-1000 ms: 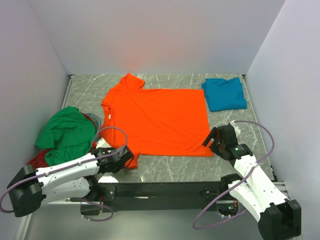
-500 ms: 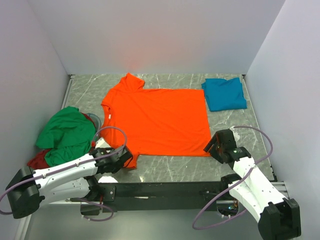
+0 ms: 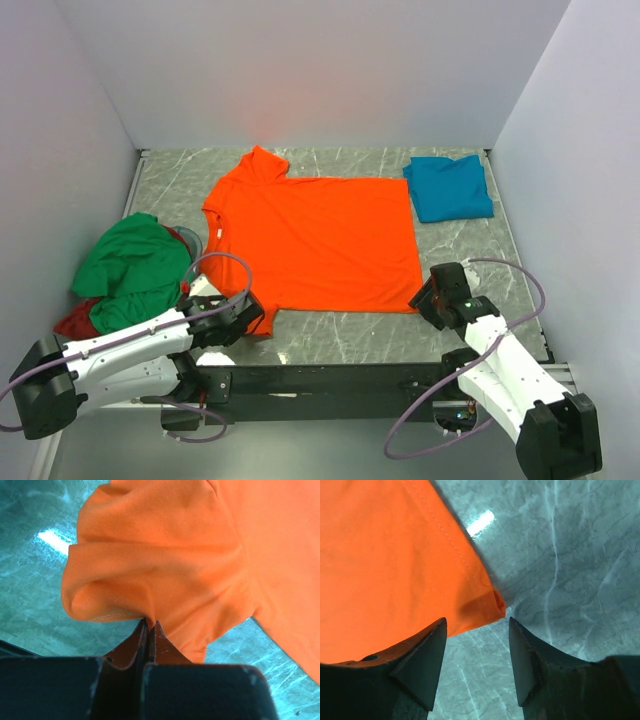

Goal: Fold and stack the t-shirts
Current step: Fold the tshirt

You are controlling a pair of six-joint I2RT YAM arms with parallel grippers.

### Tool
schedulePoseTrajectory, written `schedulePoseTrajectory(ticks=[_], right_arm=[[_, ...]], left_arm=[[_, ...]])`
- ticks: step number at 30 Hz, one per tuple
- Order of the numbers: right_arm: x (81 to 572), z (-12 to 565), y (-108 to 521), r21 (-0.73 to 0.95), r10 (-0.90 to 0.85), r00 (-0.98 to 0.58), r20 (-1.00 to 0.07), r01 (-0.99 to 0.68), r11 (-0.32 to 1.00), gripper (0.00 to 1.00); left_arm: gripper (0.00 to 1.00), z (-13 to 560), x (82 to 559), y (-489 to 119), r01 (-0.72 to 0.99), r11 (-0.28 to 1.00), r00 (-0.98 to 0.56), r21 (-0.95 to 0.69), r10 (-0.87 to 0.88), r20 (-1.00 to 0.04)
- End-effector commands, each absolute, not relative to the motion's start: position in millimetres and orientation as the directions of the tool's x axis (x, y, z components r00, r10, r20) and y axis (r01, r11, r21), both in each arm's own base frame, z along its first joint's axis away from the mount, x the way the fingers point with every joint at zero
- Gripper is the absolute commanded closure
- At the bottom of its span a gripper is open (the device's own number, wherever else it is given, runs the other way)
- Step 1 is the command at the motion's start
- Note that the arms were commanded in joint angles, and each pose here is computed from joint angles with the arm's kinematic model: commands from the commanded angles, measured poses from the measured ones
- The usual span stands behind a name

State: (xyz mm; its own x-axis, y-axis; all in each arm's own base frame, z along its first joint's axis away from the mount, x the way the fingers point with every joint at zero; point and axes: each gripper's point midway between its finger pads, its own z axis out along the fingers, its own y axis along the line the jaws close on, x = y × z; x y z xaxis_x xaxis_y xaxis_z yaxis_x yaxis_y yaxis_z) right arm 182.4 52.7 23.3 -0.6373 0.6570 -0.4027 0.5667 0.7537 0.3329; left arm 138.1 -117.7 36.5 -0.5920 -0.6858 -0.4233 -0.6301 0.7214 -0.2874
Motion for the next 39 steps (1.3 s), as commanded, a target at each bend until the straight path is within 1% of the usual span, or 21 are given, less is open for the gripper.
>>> schedulePoseTrajectory(ticks=[1,2,4,6,10,15,18,22,24,25,26,29,31,33,37,39], right_arm=[[192,20,49,0.347,0.687,-0.59,-0.423,0.595,0.725,0.42],[192,18,49,0.345,0.688,-0.592,-0.42,0.597,0.724,0.44],[193,14,49,0.327,0.679,-0.606,-0.414,0.597,0.732,0.54],[194,15,49,0.318,0.672,-0.612,-0.417,0.594,0.739,0.56],[196,15,51,0.32,0.668,-0.617,-0.416,0.588,0.743,0.69],[198,22,51,0.33,0.667,-0.612,-0.425,0.581,0.744,0.76],[193,27,48,0.316,0.658,-0.618,-0.43,0.579,0.751,0.83],[184,31,45,0.305,0.656,-0.623,-0.426,0.585,0.752,0.86],[183,33,47,0.33,0.666,-0.611,-0.427,0.58,0.744,0.87],[182,34,51,0.352,0.67,-0.618,-0.412,0.57,0.742,0.87],[181,34,52,0.36,0.681,-0.608,-0.408,0.579,0.732,0.87],[174,33,54,0.372,0.696,-0.607,-0.382,0.589,0.718,0.87],[164,31,50,0.346,0.7,-0.61,-0.371,0.609,0.714,0.88],[162,34,55,0.377,0.707,-0.61,-0.359,0.598,0.707,0.89],[156,37,54,0.386,0.722,-0.592,-0.357,0.611,0.691,0.9],[154,37,52,0.385,0.727,-0.586,-0.357,0.617,0.686,0.9]], left_arm=[[0.99,48,145,-118,-0.614,0.728,-0.581,-0.306,-0.679,-0.449],[0.99,49,145,-118,-0.613,0.728,-0.581,-0.307,-0.678,-0.449],[0.99,50,146,-119,-0.61,0.729,-0.581,-0.309,-0.677,-0.451],[0.99,52,147,-119,-0.609,0.728,-0.577,-0.316,-0.68,-0.453],[0.99,54,149,-121,-0.606,0.727,-0.577,-0.323,-0.681,-0.45],[0.99,59,149,-120,-0.605,0.728,-0.572,-0.323,-0.68,-0.459],[0.99,63,148,-119,-0.608,0.725,-0.571,-0.322,-0.682,-0.457],[0.99,61,135,-114,-0.641,0.712,-0.584,-0.287,-0.695,-0.419],[0.99,61,129,-112,-0.656,0.705,-0.592,-0.268,-0.702,-0.397],[0.99,60,124,-110,-0.665,0.703,-0.597,-0.252,-0.703,-0.387],[0.99,57,118,-111,-0.668,0.704,-0.612,-0.241,-0.703,-0.362],[0.99,50,107,-113,-0.675,0.699,-0.626,-0.237,-0.712,-0.318],[0.99,48,102,-115,-0.678,0.692,-0.628,-0.247,-0.72,-0.295],[0.99,49,99,-120,-0.675,0.691,-0.635,-0.258,-0.722,-0.274],[0.99,52,91,-127,-0.66,0.707,-0.66,-0.254,-0.707,-0.255],[0.99,50,87,-123,-0.663,0.717,-0.666,-0.214,-0.696,-0.268]])
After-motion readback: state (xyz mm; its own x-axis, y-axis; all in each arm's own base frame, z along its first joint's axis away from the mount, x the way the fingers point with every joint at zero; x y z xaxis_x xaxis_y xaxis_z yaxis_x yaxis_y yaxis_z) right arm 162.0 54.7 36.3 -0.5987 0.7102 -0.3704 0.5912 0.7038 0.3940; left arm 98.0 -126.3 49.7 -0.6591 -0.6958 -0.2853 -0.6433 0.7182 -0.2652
